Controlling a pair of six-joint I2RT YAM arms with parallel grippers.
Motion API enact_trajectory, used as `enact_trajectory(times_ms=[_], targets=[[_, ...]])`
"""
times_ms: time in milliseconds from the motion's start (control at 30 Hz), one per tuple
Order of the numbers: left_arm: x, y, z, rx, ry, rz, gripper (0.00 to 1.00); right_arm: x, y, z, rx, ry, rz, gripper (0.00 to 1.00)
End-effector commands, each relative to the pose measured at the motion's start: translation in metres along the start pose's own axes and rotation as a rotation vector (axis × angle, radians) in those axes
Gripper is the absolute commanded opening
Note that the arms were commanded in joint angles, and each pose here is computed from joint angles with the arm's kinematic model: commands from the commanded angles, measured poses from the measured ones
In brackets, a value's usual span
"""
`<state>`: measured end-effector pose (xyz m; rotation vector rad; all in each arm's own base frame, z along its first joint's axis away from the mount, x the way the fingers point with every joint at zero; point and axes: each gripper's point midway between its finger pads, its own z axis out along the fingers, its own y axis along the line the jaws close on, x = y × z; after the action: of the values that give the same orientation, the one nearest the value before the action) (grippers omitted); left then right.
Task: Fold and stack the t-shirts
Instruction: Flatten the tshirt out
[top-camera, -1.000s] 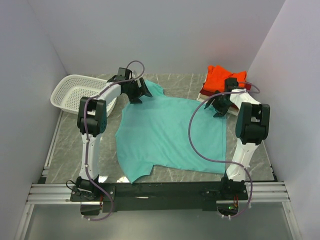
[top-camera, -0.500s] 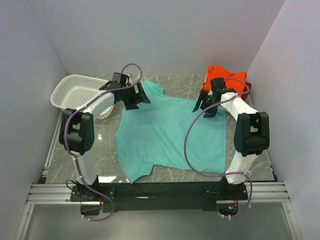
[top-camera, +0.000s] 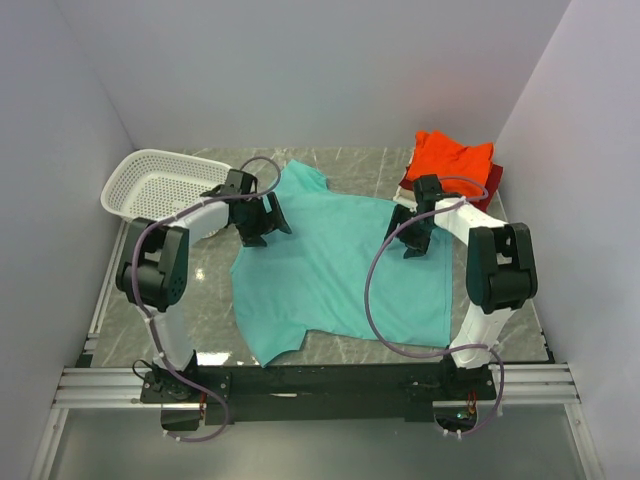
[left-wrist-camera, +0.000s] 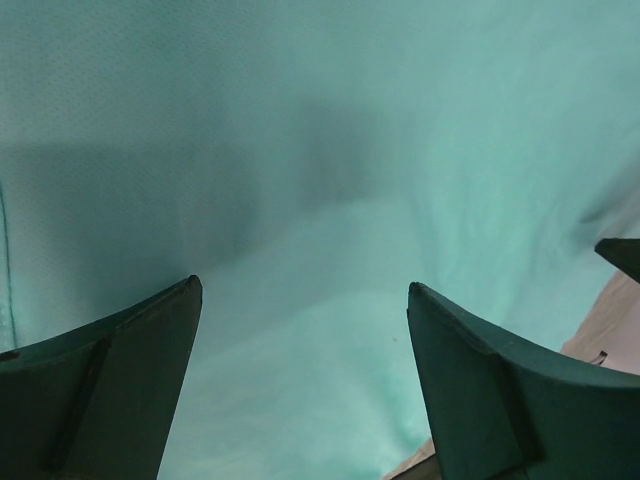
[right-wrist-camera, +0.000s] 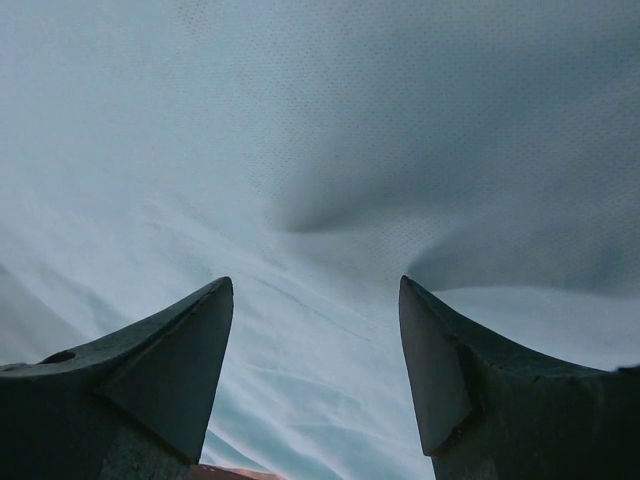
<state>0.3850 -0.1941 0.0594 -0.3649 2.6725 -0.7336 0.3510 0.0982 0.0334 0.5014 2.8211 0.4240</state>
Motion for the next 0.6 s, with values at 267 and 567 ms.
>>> enact_trajectory(times_ms=[267,567], targets=[[-0.039,0.013,0.039,-0.06,-0.015,-0.016,0.9,-0.025,0.007,0.009,0.025,-0.009,-0.014,0.73],[-0.079,0.006,0.071,-0.07,0.005,0.011,0.9,-0.07,0.013,0.015,0.047,-0.004,0.021,0.73]])
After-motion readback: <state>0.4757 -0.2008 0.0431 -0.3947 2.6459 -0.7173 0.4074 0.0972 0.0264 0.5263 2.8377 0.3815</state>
